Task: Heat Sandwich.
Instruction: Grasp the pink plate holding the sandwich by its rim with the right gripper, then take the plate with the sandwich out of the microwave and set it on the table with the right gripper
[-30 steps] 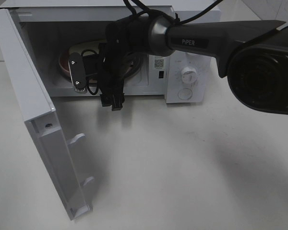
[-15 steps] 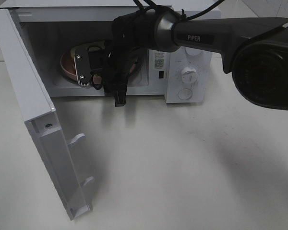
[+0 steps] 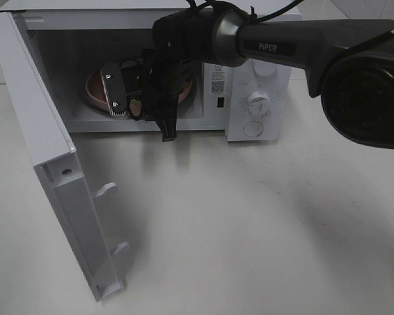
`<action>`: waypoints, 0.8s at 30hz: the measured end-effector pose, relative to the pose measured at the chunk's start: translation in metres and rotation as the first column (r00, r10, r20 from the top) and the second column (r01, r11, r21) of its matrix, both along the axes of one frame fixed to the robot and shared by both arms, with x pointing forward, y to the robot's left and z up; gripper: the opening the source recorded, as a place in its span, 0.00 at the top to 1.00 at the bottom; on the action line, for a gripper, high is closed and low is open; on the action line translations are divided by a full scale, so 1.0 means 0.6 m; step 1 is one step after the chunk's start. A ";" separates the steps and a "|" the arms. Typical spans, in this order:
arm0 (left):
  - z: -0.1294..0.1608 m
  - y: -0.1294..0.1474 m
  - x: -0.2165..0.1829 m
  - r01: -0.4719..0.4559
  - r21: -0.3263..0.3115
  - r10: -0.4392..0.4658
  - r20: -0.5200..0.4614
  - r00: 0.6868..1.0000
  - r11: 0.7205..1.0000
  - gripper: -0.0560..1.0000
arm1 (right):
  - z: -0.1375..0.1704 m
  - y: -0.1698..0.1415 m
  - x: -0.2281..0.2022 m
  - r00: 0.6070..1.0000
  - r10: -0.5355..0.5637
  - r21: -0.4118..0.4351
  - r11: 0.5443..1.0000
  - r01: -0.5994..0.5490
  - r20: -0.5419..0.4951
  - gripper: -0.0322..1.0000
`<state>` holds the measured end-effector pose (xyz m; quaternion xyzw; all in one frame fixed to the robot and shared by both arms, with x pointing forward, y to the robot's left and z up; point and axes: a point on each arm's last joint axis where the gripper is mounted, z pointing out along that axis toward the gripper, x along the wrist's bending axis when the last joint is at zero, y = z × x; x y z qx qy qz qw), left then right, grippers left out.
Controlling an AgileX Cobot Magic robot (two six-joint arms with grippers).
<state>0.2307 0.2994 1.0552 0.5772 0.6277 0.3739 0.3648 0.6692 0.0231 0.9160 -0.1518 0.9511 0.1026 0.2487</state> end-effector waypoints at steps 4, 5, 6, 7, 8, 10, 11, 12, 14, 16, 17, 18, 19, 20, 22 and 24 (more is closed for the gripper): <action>0.000 0.000 0.000 0.000 0.000 0.000 0.000 1.000 1.000 0.01 | 0.003 -0.002 -0.003 1.000 0.009 -0.007 1.000 -0.009 0.001 0.82; 0.000 0.000 0.000 0.000 0.000 0.000 0.000 1.000 1.000 0.01 | 0.003 -0.004 -0.004 1.000 0.017 -0.014 1.000 -0.017 -0.001 0.82; 0.000 0.000 0.000 0.000 0.000 0.000 0.000 1.000 1.000 0.01 | 0.002 -0.006 -0.008 0.999 0.032 -0.025 0.999 -0.032 0.000 0.82; 0.000 0.000 0.000 0.000 0.000 0.000 0.000 1.000 1.000 0.01 | 0.004 -0.007 -0.010 0.999 0.042 -0.027 0.999 -0.042 0.005 0.82; 0.000 0.000 0.000 0.000 0.000 0.000 0.000 1.000 1.000 0.01 | 0.004 -0.009 -0.012 0.999 0.048 -0.030 0.998 -0.048 0.007 0.82; 0.000 0.000 0.000 0.000 0.000 0.000 0.000 1.000 1.000 0.01 | 0.007 -0.013 -0.017 0.998 0.059 -0.029 0.998 -0.058 0.017 0.83; 0.000 0.000 0.000 0.000 0.000 0.000 0.000 1.000 1.000 0.01 | 0.007 -0.016 -0.020 0.998 0.067 -0.035 0.997 -0.066 0.015 0.84; 0.000 0.000 0.000 0.000 0.000 0.000 0.000 1.000 1.000 0.01 | 0.009 -0.019 -0.024 0.997 0.077 -0.042 0.996 -0.076 0.017 0.84; 0.000 0.000 0.000 0.000 0.000 0.000 0.000 1.000 1.000 0.01 | 0.010 -0.021 -0.027 0.996 0.083 -0.045 0.996 -0.082 0.018 0.84; 0.000 0.000 0.000 0.000 0.000 0.000 0.000 1.000 1.000 0.01 | 0.015 -0.031 -0.040 0.995 0.101 -0.064 0.993 -0.100 0.012 0.84; 0.000 0.000 0.000 0.000 0.000 0.000 0.000 1.000 1.000 0.01 | 0.018 -0.034 -0.044 0.994 0.104 -0.066 0.992 -0.103 0.011 0.84; 0.000 0.000 0.000 0.000 0.000 0.000 0.000 1.000 1.000 0.01 | 0.018 -0.034 -0.044 0.994 0.104 -0.066 0.992 -0.103 0.011 0.84; 0.000 0.000 0.000 0.000 0.000 0.000 0.000 1.000 1.000 0.01 | 0.020 -0.039 -0.051 0.993 0.116 -0.072 0.991 -0.114 0.012 0.84; 0.000 0.000 0.000 0.000 0.000 0.000 0.000 1.000 1.000 0.01 | 0.020 -0.041 -0.054 0.992 0.124 -0.074 0.990 -0.123 0.016 0.85; 0.000 0.000 0.000 0.000 0.000 0.000 0.000 1.000 1.000 0.01 | 0.024 -0.046 -0.061 0.990 0.138 -0.077 0.988 -0.136 0.023 0.85; 0.000 0.000 0.000 0.000 0.000 0.000 0.000 1.000 1.000 0.01 | 0.025 -0.053 -0.069 0.988 0.152 -0.085 0.985 -0.149 0.022 0.85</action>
